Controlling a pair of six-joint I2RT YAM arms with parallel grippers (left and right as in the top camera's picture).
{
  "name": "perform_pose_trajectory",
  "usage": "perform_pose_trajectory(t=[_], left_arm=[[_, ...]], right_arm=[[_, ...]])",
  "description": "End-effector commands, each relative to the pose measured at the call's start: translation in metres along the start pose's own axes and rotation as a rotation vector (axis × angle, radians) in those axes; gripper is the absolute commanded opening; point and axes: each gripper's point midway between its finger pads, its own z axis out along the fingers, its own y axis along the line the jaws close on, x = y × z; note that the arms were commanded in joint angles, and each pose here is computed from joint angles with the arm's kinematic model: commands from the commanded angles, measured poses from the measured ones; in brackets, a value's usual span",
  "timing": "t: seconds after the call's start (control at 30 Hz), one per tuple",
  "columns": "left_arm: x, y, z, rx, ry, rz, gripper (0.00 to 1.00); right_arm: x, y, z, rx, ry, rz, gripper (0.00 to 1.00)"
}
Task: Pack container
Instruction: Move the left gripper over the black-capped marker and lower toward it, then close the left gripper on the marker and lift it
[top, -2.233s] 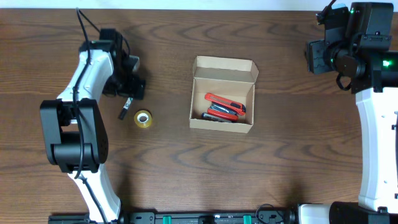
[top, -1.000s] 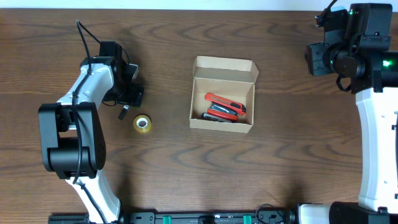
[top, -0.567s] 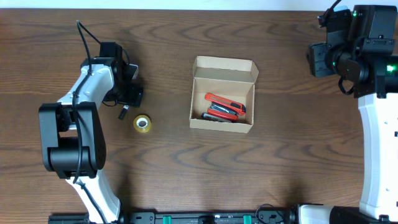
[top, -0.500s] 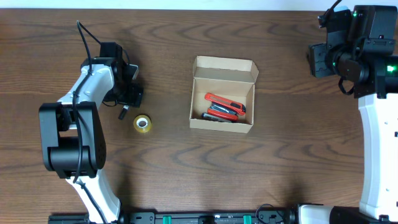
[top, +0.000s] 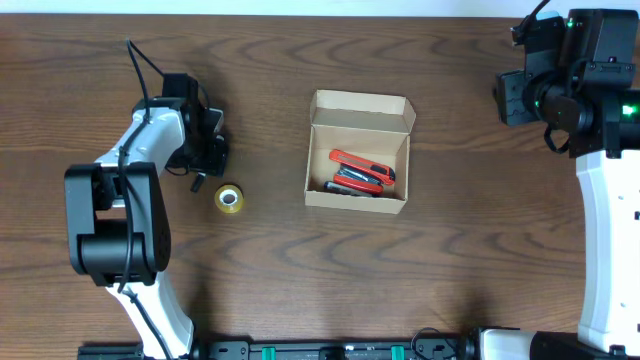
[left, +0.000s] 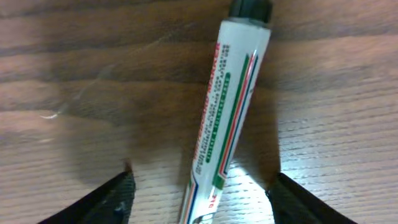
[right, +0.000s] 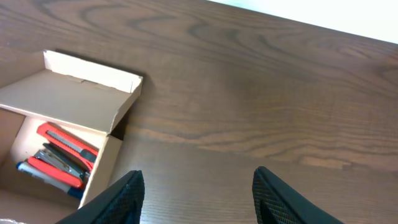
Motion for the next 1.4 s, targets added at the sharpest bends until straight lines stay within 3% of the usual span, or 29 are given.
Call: perform_pose_trajectory(t=[0.0,0.13,0.17,0.37,0.63,0.87,1.1,1.37], left_arm=[[0.017,0.0,0.014,-0.001,0.054,-0.01,0.67],[0.021,-0.001,0.015,0.002,0.066,-0.014,0.45],[0.022,-0.001,0.015,0.003,0.069,-0.016,0.34],[0.025,-0.009,0.015,0.032,0.082,-0.06,0.06],[0.018,-0.04,-0.007,0.211,0.09,-0.071,0.06],[-0.022,-0.051,-0.082,0.231,0.003,0.037,0.06],[-0.068,-0.093,-0.182,0.178,-0.195,0.319,0.06],[-0.044,-0.18,-0.236,0.179,-0.225,0.931,0.06]], right_arm=[[-0.002,0.001,-0.008,0.001,-0.02,0.007,0.55],[-0.003,0.001,-0.008,0.001,-0.021,0.007,0.55],[-0.003,0.001,-0.008,0.001,-0.021,0.007,0.55],[-0.002,0.001,-0.008,0.001,-0.02,0.007,0.55],[-0.003,0.001,-0.008,0.002,-0.024,0.007,0.55],[-0.005,0.0,-0.008,0.008,-0.031,-0.012,0.55],[-0.009,-0.002,-0.008,0.019,-0.044,-0.022,0.55],[-0.011,-0.003,-0.008,0.022,-0.052,-0.045,0.55]])
